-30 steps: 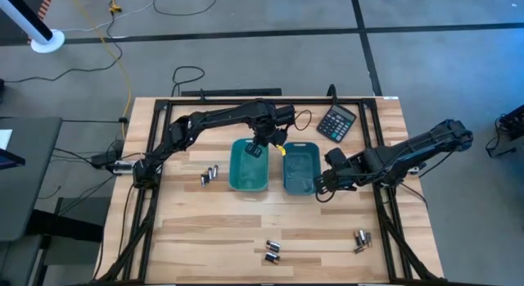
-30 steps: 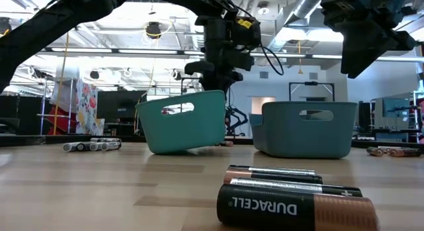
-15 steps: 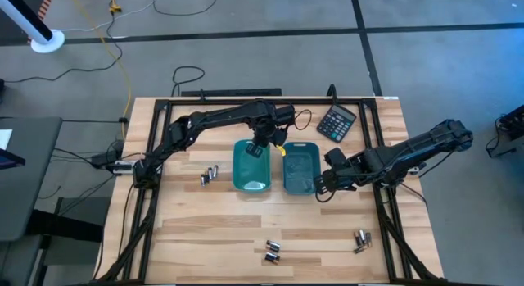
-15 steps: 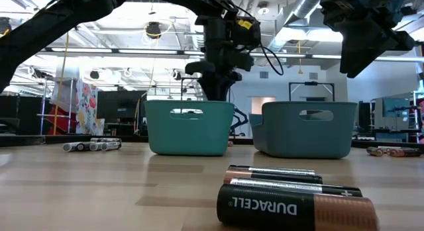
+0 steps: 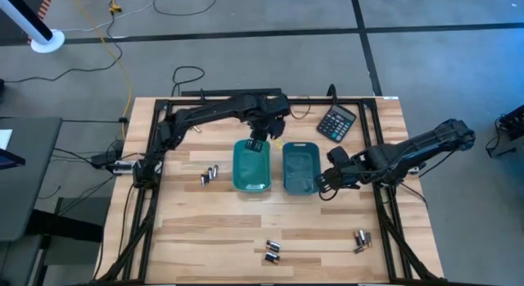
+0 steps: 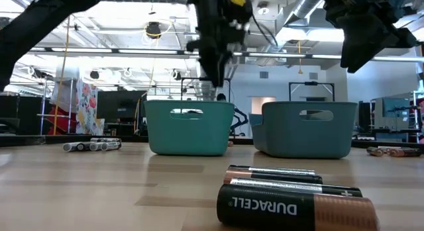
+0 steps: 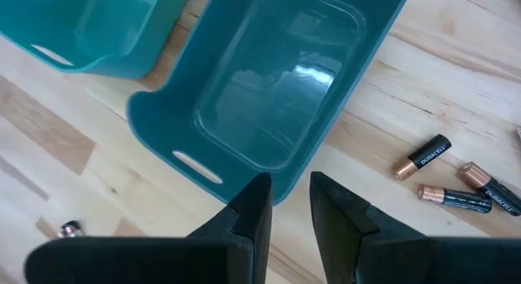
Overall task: Sort batteries
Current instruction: Put the silver battery into the blue bin
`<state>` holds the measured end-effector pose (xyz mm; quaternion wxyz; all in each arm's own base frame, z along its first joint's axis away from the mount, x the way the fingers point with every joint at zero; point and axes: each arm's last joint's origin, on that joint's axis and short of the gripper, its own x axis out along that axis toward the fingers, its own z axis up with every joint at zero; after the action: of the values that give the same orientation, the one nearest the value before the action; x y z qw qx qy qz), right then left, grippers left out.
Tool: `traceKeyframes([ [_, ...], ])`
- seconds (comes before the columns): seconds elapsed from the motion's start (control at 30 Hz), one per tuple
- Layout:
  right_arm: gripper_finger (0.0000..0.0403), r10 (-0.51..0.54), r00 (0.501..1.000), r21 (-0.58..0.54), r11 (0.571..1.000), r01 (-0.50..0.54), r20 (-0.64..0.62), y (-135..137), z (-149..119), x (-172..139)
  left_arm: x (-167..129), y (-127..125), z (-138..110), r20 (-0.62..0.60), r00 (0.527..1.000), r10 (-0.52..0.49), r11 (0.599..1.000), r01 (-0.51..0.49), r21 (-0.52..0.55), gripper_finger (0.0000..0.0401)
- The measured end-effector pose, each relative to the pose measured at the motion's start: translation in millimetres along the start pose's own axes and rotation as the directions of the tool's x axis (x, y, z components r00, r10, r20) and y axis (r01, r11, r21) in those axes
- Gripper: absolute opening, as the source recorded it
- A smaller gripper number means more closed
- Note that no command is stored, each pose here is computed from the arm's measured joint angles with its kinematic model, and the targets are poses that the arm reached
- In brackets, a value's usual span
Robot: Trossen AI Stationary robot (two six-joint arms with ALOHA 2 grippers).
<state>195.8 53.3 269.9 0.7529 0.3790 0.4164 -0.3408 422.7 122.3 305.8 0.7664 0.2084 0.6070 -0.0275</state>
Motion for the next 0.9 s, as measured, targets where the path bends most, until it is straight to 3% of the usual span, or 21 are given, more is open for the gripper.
traceKeyframes([
  [0.13, 0.0105, 0.033, 0.999, 0.011, 0.999, -0.033, 0.008, -4.1, 1.8, -8.1, -32.7, 3.2, -9.5, 0.070, 0.997, 0.025, 0.988, -0.014, -0.152, 0.0115],
  [0.23, 0.0105, 0.056, 0.998, 0.019, 0.998, -0.056, 0.013, -7.0, 3.0, -13.4, -56.2, 2.6, -21.9, 0.125, 0.992, -0.032, 0.961, 0.065, -0.268, 0.0114],
  [0.33, 0.0105, 0.071, 0.997, 0.028, 0.997, -0.072, 0.019, -9.1, 3.9, -17.1, -81.7, -1.9, -33.3, 0.226, 0.965, -0.136, 0.897, 0.217, -0.386, 0.0114],
  [0.43, 0.0105, 0.077, 0.996, 0.034, 0.996, -0.078, 0.036, -10.3, 4.8, -19.3, -107.8, -10.3, -30.8, 0.354, 0.926, -0.132, 0.843, 0.292, -0.452, 0.0114],
  [0.57, 0.0105, 0.074, 0.996, 0.038, 0.996, -0.076, 0.039, -10.9, 6.0, -19.3, -139.5, -32.5, -17.1, 0.468, 0.882, -0.050, 0.863, 0.274, -0.425, 0.0114],
  [0.7, 0.0105, 0.074, 0.996, 0.022, 0.997, -0.075, 0.040, -10.9, 6.0, -19.2, -160.6, -58.8, -11.2, 0.460, 0.887, 0.037, 0.894, 0.176, -0.411, 0.0114],
  [0.9, 0.0105, 0.074, 0.996, -0.011, 0.997, -0.073, 0.040, -10.9, 6.0, -19.2, -161.9, -85.7, -9.3, 0.464, 0.882, 0.078, 0.883, 0.154, -0.443, 0.0114],
])
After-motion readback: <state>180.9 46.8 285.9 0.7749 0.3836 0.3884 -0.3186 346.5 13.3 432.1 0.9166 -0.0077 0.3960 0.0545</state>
